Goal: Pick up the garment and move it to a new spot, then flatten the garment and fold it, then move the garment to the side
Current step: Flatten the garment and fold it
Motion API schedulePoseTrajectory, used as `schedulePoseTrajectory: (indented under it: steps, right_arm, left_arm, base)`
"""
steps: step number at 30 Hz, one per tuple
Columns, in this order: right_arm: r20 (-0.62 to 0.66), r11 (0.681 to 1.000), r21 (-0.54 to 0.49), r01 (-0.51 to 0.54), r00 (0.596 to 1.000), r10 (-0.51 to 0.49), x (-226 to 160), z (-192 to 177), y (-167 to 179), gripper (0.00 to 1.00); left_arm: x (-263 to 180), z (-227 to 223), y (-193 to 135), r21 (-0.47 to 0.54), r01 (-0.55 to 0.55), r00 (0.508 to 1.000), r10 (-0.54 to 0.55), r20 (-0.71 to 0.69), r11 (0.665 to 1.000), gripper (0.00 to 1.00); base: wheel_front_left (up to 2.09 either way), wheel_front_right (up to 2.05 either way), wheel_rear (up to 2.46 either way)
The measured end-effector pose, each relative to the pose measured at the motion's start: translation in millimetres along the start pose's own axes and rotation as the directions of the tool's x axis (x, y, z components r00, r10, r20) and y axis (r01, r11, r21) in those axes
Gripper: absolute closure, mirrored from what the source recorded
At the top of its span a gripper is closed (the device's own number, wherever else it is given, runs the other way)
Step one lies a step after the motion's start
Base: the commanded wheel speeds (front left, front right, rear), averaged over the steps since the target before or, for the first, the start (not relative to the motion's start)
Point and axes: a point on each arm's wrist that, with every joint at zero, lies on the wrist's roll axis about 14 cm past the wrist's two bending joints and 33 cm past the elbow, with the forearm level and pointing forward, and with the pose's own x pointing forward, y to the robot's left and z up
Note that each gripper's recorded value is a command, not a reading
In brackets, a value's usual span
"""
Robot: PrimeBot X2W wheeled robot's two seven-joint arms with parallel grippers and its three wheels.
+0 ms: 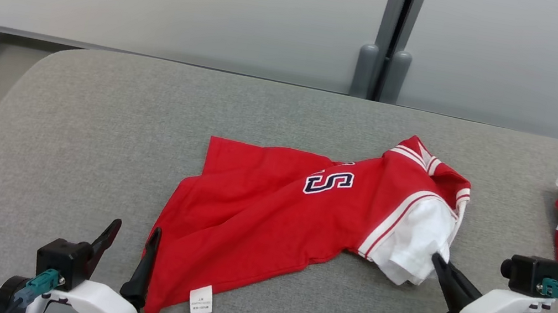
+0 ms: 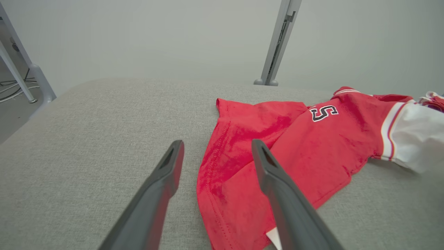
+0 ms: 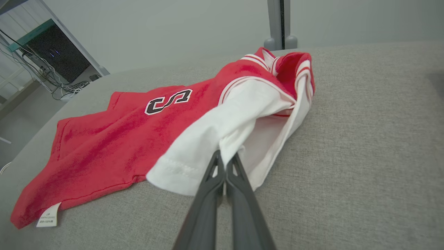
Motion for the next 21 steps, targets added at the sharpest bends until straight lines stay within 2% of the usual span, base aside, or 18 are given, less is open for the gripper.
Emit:
schedulePoseTrajectory:
  steps: [4,7,11,12,14,17,18,19,20,21]
  right_arm:
    - [0.006,0.997,0.076,-0.021,1.000,0.020,-29.6,7.4,1.4,1.00]
    - [-0.019,0.994,0.107,0.028,0.999,-0.026,-60.3,7.6,-19.9,1.00]
    - [-0.125,0.976,0.189,0.106,0.989,-0.083,-100.0,-16.2,-41.2,1.00]
    - [-0.125,0.976,0.189,0.106,0.989,-0.083,-100.0,-16.2,-41.2,1.00]
    - [-0.222,0.958,0.221,0.183,0.966,-0.134,-126.4,-38.0,-58.0,1.00]
    - [-0.306,0.937,0.249,0.246,0.938,-0.164,-141.6,-59.8,-67.4,1.00]
    - [-0.328,0.929,0.256,0.266,0.928,-0.175,-145.2,-65.1,-70.5,0.97]
    - [-0.352,0.923,0.261,0.282,0.918,-0.181,-147.9,-70.8,-72.1,0.60]
    - [-0.372,0.916,0.264,0.303,0.908,-0.194,-151.4,-75.8,-75.4,0.00]
    - [-0.386,0.912,0.263,0.316,0.900,-0.201,-152.9,-79.5,-76.3,0.00]
  left_arm:
    - [2.0,-2.1,-9.1,0.002,0.030,1.000,-0.030,-0.005,1.000,0.00]
    - [6.4,-1.0,-16.9,0.003,0.054,0.999,-0.054,-0.003,0.999,0.00]
    - [11.7,-2.3,-30.5,0.006,0.095,0.995,-0.094,-0.009,0.996,0.00]
    - [11.7,-2.3,-30.5,0.006,0.095,0.995,-0.094,-0.009,0.996,0.00]
    - [16.2,-1.8,-39.3,0.012,0.121,0.993,-0.121,-0.012,0.993,0.00]
    - [19.8,-4.9,-42.5,0.011,0.132,0.991,-0.131,-0.024,0.991,0.00]
    - [20.5,-6.4,-42.5,0.011,0.132,0.991,-0.132,-0.029,0.991,0.00]
    - [21.0,-7.5,-42.4,0.011,0.132,0.991,-0.132,-0.033,0.991,0.00]
    - [21.4,-8.4,-42.2,0.011,0.132,0.991,-0.131,-0.035,0.991,0.00]
    - [21.5,-9.6,-41.7,0.011,0.130,0.991,-0.129,-0.039,0.991,0.00]
  base:
    - [0.00,0.00,0.00]
    - [0.00,0.00,0.00]
    - [0.00,0.00,0.00]
    - [0.00,0.00,0.00]
    - [0.00,0.00,0.00]
    - [0.00,0.00,0.00]
    - [0.00,0.00,0.00]
    - [0.00,0.00,0.00]
    - [0.00,0.00,0.00]
    - [0.00,0.00,0.00]
